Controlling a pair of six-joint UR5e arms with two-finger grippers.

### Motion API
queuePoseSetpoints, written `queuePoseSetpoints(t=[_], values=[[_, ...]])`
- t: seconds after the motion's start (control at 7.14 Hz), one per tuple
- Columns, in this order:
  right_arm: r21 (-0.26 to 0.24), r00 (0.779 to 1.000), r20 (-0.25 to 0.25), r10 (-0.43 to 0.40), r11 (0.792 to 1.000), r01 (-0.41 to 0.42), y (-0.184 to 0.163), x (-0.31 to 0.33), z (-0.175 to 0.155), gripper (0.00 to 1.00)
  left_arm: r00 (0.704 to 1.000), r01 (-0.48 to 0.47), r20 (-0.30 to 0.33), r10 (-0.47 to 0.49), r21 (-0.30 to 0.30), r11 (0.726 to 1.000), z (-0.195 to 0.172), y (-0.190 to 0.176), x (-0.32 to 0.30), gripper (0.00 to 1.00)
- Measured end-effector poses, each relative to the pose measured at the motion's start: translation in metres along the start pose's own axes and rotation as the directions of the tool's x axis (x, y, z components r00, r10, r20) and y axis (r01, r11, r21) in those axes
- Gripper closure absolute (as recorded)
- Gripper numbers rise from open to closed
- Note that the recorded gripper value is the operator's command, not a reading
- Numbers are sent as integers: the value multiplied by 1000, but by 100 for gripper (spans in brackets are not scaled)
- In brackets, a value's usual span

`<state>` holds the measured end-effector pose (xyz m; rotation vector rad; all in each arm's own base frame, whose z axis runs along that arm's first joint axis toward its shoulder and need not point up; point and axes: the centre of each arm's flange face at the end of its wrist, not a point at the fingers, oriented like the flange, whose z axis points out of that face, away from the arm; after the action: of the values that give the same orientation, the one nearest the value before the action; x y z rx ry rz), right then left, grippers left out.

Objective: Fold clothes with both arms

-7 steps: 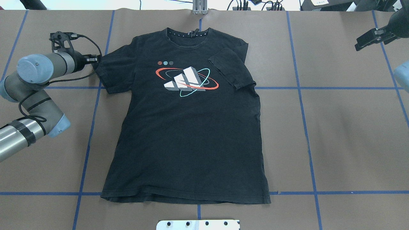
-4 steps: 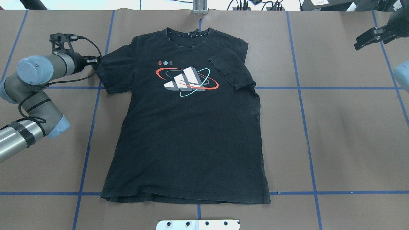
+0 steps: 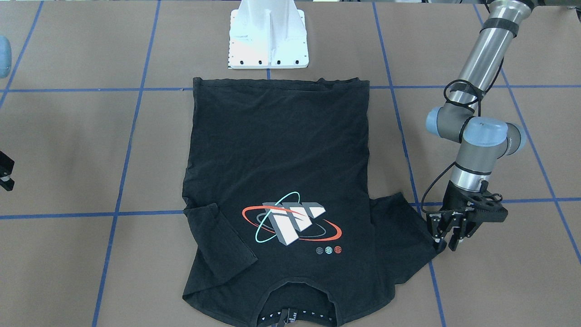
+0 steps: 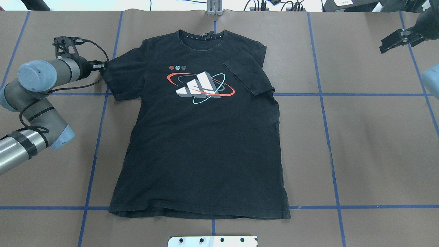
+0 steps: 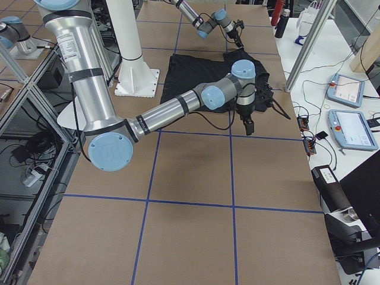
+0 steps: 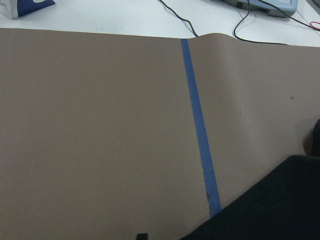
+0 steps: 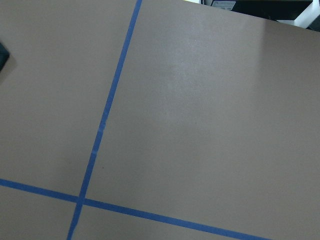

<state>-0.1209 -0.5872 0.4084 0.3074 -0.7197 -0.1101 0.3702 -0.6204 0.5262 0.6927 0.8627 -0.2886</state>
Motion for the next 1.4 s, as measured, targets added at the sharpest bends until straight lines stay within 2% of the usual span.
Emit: queuePoseSetpoints(t=[0.42, 1.4], values=[[1, 1000, 2, 0, 1000, 0, 0, -1, -1, 0, 1000, 0, -9, 0, 4, 1000, -2, 3, -3, 65], [2, 1000, 1, 2, 1000, -2, -1, -1, -1, 0, 1000, -10, -7, 10, 0, 1000, -2, 5, -6, 65]])
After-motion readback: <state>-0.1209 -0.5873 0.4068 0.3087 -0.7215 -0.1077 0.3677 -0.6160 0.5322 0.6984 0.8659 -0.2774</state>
